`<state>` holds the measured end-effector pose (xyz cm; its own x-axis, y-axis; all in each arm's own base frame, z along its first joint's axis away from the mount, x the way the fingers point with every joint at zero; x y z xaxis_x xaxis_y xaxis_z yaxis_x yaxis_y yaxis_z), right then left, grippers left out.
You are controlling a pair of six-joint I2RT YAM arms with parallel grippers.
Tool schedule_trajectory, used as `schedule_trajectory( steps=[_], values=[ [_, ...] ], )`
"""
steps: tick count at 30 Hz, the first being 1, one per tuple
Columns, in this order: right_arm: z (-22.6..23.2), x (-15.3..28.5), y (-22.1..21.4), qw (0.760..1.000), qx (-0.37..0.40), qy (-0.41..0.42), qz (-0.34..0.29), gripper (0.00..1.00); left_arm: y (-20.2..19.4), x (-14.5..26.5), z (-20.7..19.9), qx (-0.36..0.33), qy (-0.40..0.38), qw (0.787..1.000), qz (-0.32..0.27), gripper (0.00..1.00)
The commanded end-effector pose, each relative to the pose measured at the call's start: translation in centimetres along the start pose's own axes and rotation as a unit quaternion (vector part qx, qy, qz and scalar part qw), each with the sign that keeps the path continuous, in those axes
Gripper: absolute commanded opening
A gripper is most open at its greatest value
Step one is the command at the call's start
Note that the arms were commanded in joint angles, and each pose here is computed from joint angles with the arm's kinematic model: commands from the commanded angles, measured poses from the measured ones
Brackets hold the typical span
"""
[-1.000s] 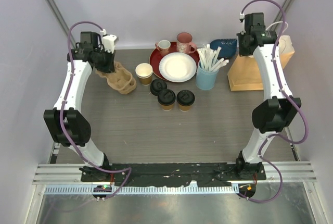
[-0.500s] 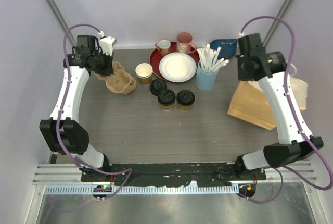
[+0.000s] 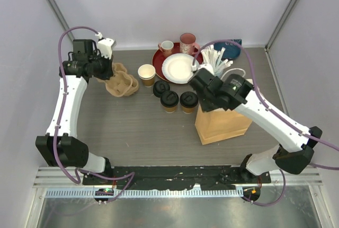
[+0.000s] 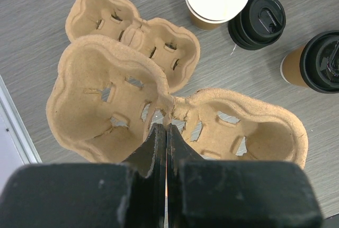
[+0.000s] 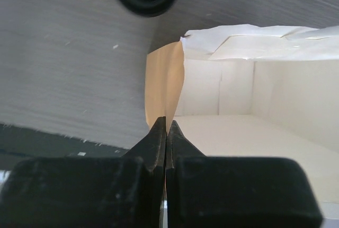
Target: Pack the takeout coffee
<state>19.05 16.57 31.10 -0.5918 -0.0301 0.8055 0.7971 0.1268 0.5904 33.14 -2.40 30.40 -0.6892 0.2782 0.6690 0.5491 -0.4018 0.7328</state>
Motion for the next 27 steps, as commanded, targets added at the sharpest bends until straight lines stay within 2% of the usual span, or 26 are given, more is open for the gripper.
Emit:
schedule_trajectory(
  steps=[1,7,11,14,18,22,27],
  values=[
    [2.1,3.2,-2.9,0.998,0.018,0.044,0.032,0.01,0.9,1.3,0.1,-0.004,0.011,0.999,-0.031,0.00],
    [8.3,5.6,-6.0,0.977,0.115,0.169,0.056,0.01,1.1,1.7,0.1,-0.010,0.012,0.999,-0.033,0.00],
    [11.6,6.2,-7.9,0.956,0.185,0.217,0.073,0.01,1.3,2.0,0.0,-0.012,0.011,0.999,-0.037,0.00],
    [13.8,7.0,-8.1,0.932,0.228,0.275,0.058,0.01,1.4,2.0,0.1,-0.014,0.013,0.999,-0.039,0.00],
    [16.8,8.1,-7.9,0.885,0.303,0.353,0.023,0.01,1.5,2.1,0.2,-0.018,0.019,0.999,-0.039,0.00],
    [18.4,9.0,-7.3,0.821,0.389,0.419,-0.011,0.01,1.8,2.5,0.8,-0.023,0.039,0.998,-0.039,0.00],
    [19.1,9.4,-6.5,0.763,0.469,0.442,-0.048,0.01,2.7,3.5,1.5,-0.028,0.064,0.996,-0.046,0.00]
  ],
)
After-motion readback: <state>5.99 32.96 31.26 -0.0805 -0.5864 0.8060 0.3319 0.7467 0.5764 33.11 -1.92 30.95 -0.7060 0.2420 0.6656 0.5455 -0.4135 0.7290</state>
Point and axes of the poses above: each gripper's point midway between its finger pads, its own x axis back along the fingers, its own z axis along the line the jaws close on, y = z × x, the point moved 6 cm from there along x, back along the fingers, and after that the axes turned 8 degrees about -x, right-handed, at the moved point
